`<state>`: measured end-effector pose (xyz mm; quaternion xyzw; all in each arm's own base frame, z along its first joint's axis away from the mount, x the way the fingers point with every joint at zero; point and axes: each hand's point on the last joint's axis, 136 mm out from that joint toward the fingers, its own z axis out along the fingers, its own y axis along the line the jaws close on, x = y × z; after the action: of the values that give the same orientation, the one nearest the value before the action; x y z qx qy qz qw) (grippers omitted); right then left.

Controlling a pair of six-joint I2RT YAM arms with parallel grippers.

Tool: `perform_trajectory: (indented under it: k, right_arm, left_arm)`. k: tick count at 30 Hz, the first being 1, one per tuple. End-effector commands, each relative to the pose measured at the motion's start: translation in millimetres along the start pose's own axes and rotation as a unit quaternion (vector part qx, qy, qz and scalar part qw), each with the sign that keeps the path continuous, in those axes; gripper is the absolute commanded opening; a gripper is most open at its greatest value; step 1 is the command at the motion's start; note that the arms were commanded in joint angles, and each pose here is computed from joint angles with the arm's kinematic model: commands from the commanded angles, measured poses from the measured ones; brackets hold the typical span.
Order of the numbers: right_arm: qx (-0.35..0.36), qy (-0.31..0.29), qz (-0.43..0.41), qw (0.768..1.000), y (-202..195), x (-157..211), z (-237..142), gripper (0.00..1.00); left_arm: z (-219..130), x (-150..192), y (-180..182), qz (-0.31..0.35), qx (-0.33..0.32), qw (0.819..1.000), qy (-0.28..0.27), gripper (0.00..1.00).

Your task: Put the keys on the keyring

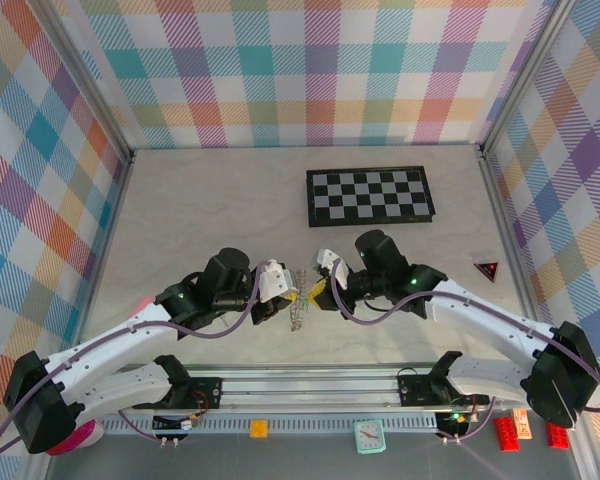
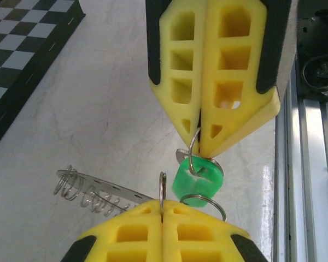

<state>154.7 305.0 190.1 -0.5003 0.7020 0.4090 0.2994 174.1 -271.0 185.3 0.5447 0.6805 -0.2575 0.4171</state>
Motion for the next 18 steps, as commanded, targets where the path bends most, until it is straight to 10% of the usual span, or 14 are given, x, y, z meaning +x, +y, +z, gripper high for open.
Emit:
perform_trajectory:
  k: [1,18]
  right_arm:
    - [-0.013,-0.021,-0.005,1.0,4,-11,3,0.0]
    - [0.044,-0.009,0.073,0.996,-22,-3,16,0.0]
  left_arm:
    - [-2,-13,-1,0.028,-0.004,0.999,-0.028,0.0]
    - [3,-9,-1,0.027,-0.003,0.999,-0.022,0.0]
